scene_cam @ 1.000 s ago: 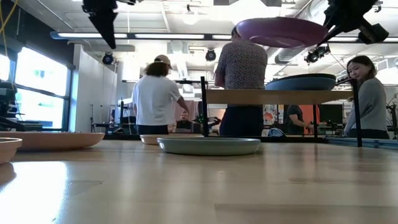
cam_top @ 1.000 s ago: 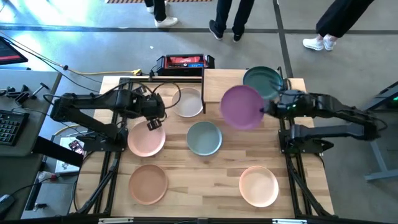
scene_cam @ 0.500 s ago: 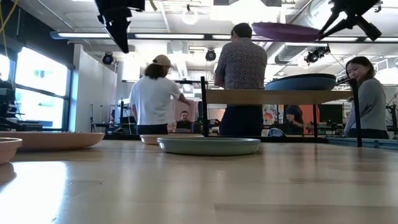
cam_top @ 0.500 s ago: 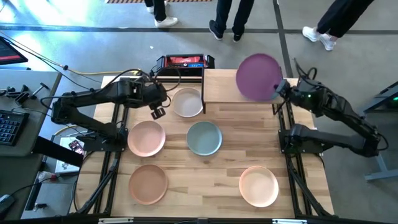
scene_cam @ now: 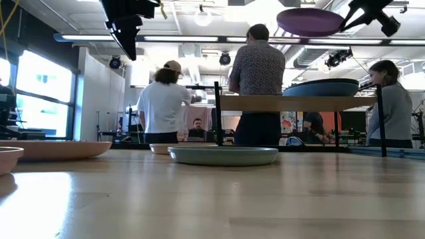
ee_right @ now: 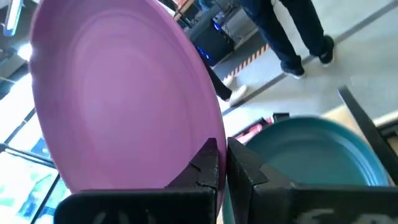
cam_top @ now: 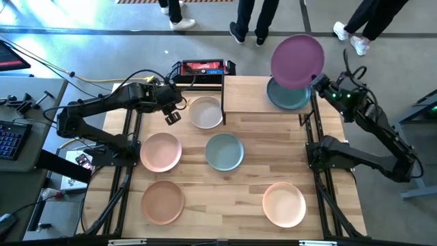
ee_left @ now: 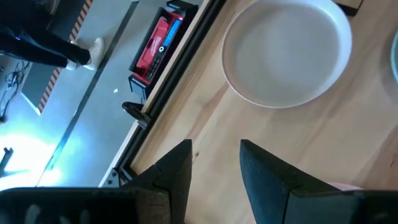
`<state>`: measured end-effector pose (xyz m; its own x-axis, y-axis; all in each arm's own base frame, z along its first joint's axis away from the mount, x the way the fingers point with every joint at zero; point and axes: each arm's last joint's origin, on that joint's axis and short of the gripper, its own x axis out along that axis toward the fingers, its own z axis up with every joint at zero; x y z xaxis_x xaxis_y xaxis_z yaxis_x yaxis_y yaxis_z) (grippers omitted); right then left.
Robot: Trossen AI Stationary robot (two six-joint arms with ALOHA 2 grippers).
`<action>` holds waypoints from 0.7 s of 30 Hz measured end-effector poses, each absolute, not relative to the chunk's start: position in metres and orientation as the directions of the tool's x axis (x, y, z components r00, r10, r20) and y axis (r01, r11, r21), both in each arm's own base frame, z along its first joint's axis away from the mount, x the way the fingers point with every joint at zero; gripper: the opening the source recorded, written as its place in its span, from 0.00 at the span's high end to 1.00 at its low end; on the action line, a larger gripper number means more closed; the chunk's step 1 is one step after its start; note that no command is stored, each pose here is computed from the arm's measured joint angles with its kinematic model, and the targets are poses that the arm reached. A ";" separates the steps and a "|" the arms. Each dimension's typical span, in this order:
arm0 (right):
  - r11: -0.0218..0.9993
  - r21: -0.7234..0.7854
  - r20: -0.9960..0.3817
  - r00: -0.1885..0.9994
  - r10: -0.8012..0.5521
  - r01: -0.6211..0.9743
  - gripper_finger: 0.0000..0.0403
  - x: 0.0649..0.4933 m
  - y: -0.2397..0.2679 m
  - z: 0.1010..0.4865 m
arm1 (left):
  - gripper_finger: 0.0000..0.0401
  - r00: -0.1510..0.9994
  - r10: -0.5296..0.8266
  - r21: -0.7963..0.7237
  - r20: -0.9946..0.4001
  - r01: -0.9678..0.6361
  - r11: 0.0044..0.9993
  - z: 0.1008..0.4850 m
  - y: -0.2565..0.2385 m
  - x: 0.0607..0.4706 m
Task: Place and stack plates onto a shelf
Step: Stack the purple plate on top of the green plate on the shelf
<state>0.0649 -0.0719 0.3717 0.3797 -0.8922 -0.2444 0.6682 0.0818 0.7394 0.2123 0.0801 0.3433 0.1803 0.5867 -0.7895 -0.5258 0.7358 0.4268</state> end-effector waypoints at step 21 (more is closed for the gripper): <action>-0.125 0.443 -0.723 0.271 -0.636 0.888 1.00 0.068 -0.119 0.414 | 0.70 0.153 0.590 0.433 -0.793 -0.539 0.722 0.343 0.091 0.208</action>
